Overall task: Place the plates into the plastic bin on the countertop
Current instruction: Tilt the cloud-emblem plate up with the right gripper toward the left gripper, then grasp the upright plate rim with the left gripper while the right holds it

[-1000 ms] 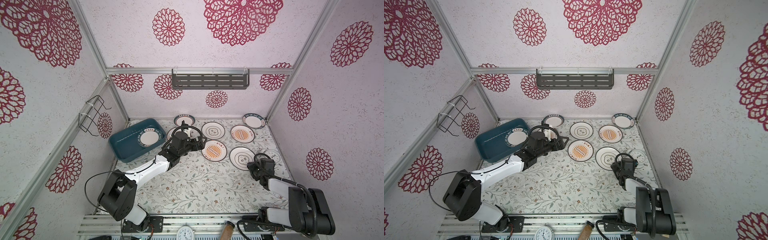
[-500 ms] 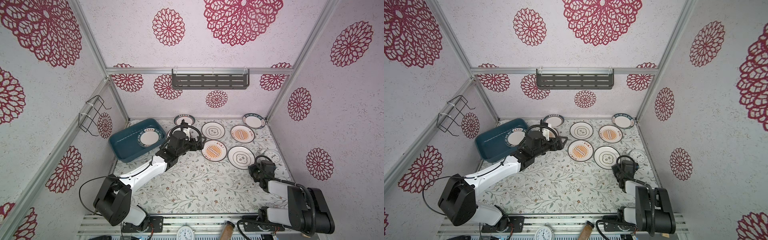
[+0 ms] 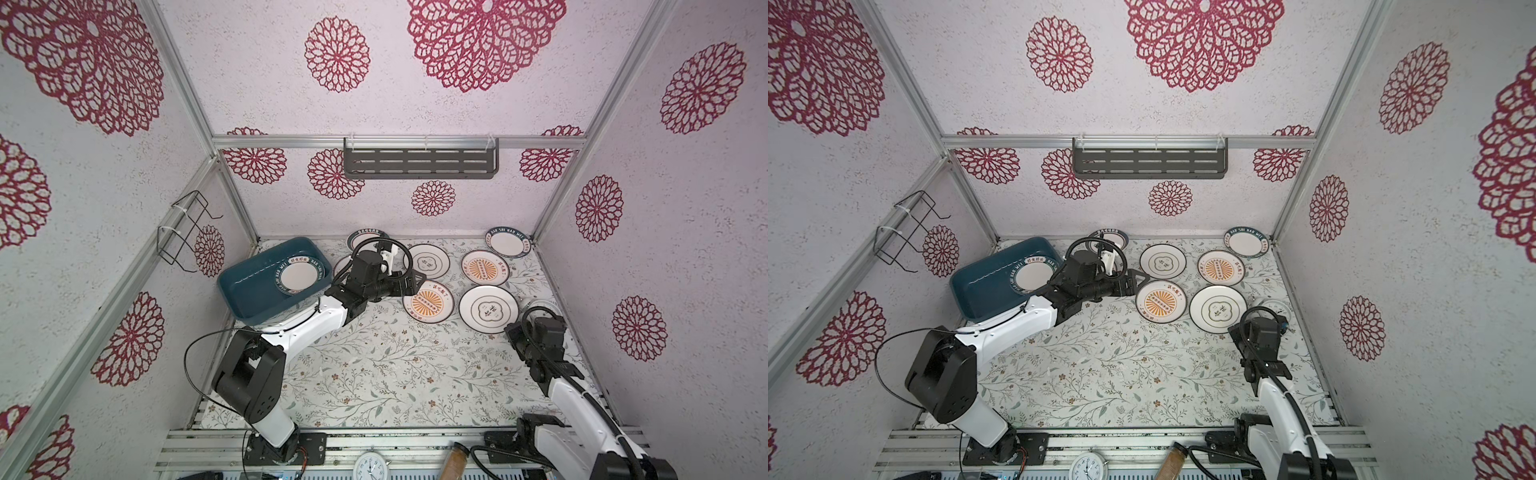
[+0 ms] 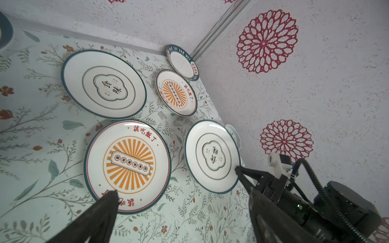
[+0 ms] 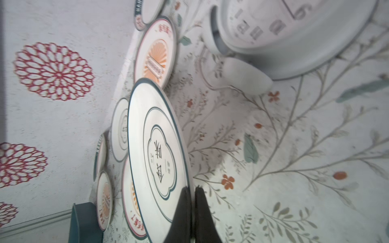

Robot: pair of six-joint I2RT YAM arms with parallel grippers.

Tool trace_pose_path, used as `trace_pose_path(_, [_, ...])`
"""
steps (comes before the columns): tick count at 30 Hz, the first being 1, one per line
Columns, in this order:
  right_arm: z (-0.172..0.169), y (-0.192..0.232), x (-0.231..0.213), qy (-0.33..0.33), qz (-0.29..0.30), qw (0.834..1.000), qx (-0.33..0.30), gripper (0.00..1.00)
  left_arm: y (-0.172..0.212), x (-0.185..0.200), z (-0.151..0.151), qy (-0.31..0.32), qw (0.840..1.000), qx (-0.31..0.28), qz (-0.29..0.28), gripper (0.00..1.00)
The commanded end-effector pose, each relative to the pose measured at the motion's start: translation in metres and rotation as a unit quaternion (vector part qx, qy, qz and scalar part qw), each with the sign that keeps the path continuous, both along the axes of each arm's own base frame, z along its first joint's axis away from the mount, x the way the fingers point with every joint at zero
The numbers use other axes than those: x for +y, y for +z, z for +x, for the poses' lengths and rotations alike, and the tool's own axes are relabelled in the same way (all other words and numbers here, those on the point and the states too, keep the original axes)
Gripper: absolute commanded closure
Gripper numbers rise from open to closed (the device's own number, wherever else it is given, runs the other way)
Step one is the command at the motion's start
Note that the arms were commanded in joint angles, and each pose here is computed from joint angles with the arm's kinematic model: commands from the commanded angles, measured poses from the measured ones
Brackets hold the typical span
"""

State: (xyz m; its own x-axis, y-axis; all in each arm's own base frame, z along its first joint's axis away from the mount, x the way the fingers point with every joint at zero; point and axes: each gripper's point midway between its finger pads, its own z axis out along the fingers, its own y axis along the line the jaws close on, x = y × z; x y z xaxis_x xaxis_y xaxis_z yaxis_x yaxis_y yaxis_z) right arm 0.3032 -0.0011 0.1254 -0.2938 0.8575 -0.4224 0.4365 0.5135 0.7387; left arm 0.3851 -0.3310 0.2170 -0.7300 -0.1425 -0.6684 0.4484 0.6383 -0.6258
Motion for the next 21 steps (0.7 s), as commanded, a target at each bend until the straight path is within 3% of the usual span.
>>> trace_pose_path(1, [0.013, 0.049, 0.016, 0.052, -0.006, 0.996, -0.069, 1.0, -0.004, -0.01, -0.006, -0.04, 0.999, 0.011, 0.007, 0.0])
trace_pose_path(14, [0.048, 0.111, 0.092, 0.182, 0.007, 0.972, -0.148, 1.0, -0.011, -0.022, -0.007, -0.057, 0.998, 0.039, -0.002, 0.05])
trace_pose_path(19, [0.054, 0.125, 0.115, 0.22, 0.021, 0.961, -0.167, 1.0, -0.015, -0.028, -0.002, -0.064, 0.996, 0.058, 0.0, 0.17])
trace_pose_path(21, [0.054, 0.128, 0.121, 0.228, 0.025, 0.958, -0.173, 1.0, -0.02, -0.029, 0.0, -0.061, 0.996, 0.065, 0.005, 0.27])
